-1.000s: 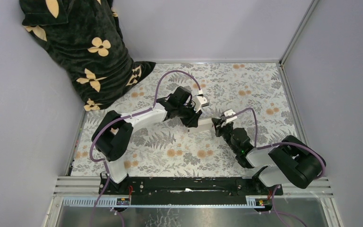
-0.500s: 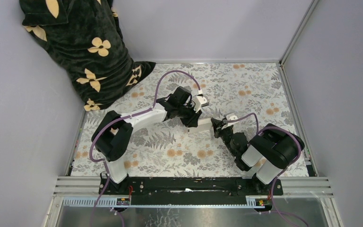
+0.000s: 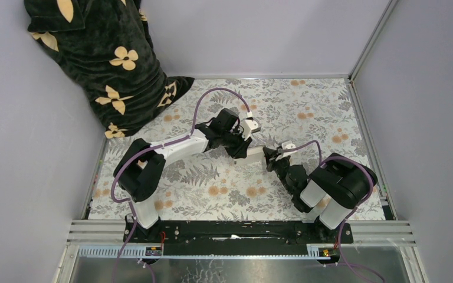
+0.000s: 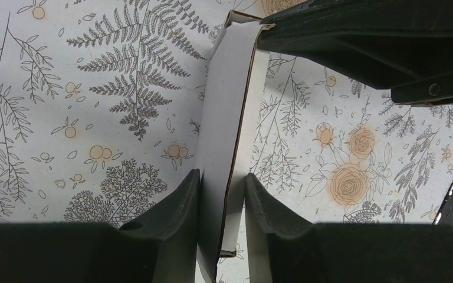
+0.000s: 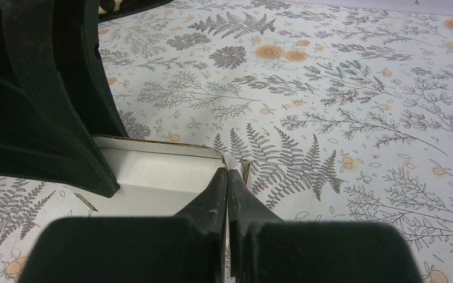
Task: Fold the paper box
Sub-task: Close the paper box at the center of the board.
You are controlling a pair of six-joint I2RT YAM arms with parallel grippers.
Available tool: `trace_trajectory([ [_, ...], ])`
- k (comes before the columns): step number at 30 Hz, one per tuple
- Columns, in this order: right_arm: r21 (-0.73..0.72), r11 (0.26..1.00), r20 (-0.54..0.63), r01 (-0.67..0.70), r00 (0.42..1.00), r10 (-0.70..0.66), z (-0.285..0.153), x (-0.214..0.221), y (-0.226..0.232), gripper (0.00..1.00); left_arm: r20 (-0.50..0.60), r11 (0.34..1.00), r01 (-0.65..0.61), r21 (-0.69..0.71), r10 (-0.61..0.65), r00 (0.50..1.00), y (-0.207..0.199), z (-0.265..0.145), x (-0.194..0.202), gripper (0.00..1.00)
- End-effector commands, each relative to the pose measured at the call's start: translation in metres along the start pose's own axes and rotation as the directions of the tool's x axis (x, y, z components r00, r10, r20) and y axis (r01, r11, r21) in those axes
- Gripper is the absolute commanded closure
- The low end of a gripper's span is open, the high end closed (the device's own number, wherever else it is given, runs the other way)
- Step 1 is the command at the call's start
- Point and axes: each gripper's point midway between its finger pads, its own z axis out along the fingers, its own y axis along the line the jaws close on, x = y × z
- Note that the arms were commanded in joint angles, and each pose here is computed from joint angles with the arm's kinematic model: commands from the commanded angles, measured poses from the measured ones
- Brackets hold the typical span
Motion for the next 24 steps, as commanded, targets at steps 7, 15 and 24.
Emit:
trace_trajectory([
  [7, -0.019, 1.0, -0.113, 0.025, 0.993, -0.027, -0.018, 0.04, 0.001, 1.0, 0.083, 0.971, 0.04, -0.235, -0.02, 0.996, 0.052, -0.017, -0.017, 0.71],
  [15, -0.002, 1.0, -0.12, 0.019, 0.993, -0.019, -0.018, 0.042, -0.002, 1.0, 0.148, 0.978, 0.055, -0.2, -0.025, 0.989, 0.043, -0.023, -0.035, 0.7],
  [24, 0.0, 1.0, -0.112, 0.018, 0.994, -0.017, -0.017, 0.039, -0.002, 1.0, 0.215, 0.983, 0.091, -0.157, -0.056, 0.975, 0.04, -0.024, -0.055, 0.66],
])
